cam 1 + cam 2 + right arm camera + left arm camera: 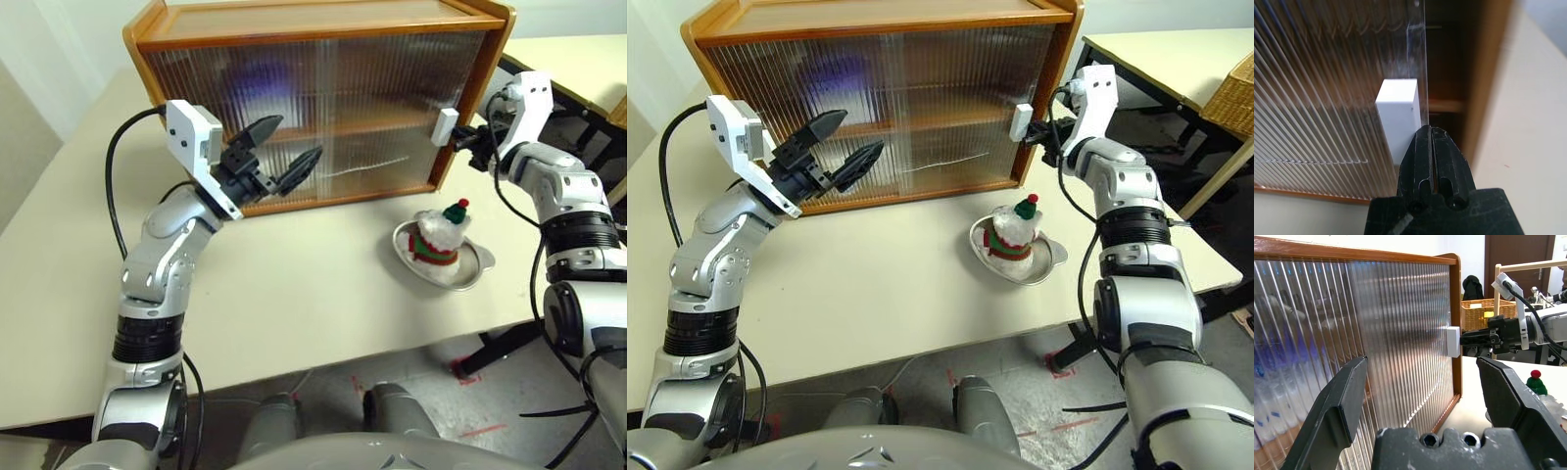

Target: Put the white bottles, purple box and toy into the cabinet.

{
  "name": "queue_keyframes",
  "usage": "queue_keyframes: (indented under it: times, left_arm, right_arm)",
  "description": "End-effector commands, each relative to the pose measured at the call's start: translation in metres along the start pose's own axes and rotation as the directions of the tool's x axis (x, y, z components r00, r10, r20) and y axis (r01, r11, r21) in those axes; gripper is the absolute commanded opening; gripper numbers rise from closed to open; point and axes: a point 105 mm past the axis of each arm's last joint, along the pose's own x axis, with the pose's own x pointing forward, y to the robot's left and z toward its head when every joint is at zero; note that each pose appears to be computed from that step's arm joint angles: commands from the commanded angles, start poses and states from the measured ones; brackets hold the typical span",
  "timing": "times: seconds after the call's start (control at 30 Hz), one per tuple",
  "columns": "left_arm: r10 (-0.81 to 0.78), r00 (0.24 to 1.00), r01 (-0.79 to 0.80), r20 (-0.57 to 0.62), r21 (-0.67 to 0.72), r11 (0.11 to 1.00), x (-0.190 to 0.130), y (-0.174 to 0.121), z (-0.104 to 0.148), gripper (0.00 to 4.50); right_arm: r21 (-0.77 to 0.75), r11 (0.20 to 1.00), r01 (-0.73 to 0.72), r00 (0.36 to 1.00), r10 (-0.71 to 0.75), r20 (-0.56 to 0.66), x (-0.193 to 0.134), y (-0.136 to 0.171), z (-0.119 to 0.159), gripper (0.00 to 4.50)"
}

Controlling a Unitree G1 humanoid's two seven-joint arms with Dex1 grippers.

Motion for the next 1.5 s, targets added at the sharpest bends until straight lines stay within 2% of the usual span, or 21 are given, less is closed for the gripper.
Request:
queue_keyframes:
  times: [0.03, 0.3, 0.57, 0.8, 0.97, 1.23, 1.37, 1.5]
  left_arm:
    - [-0.005, 1.000, 0.005, 0.003, 0.003, 1.000, 0.001, -0.002, 0.001, 4.50]
    - [0.002, 1.000, -0.002, 0.003, 0.005, 1.000, 0.000, -0.001, 0.001, 4.50]
    - [0.007, 1.000, -0.007, 0.005, 0.006, 1.000, 0.001, -0.001, 0.001, 4.50]
    - [0.023, 1.000, -0.023, 0.011, 0.007, 1.000, 0.001, 0.001, 0.002, 4.50]
    - [0.033, 0.999, -0.033, 0.013, 0.007, 0.999, 0.000, 0.001, 0.002, 4.50]
    - [0.031, 0.999, -0.031, 0.013, 0.002, 1.000, 0.001, -0.001, -0.001, 4.50]
    - [0.019, 1.000, -0.019, 0.018, -0.005, 1.000, 0.004, -0.005, -0.001, 4.50]
    - [0.018, 1.000, -0.018, 0.026, -0.007, 1.000, 0.007, -0.004, -0.003, 4.50]
  right_arm:
    - [-0.013, 0.999, -0.030, 1.000, 0.030, -0.004, 0.003, 0.012, 0.002, 0.04]
    - [-0.058, 0.991, -0.120, 0.993, 0.120, -0.014, 0.011, 0.055, 0.006, 0.04]
    - [-0.035, 0.972, -0.230, 0.973, 0.230, -0.006, 0.022, 0.104, 0.010, 0.04]
    - [-0.025, 0.950, -0.312, 0.950, 0.313, 0.022, 0.031, 0.133, 0.019, 0.04]
    - [-0.015, 0.938, -0.347, 0.937, 0.347, 0.035, 0.033, 0.143, 0.022, 0.04]
    - [-0.021, 0.913, -0.407, 0.912, 0.407, 0.043, 0.030, 0.149, 0.030, 0.04]
    - [-0.038, 0.941, -0.337, 0.939, 0.339, 0.062, 0.024, 0.122, 0.036, 0.04]
    - [-0.096, 0.971, -0.221, 0.966, 0.231, 0.116, 0.002, 0.076, 0.049, 0.04]
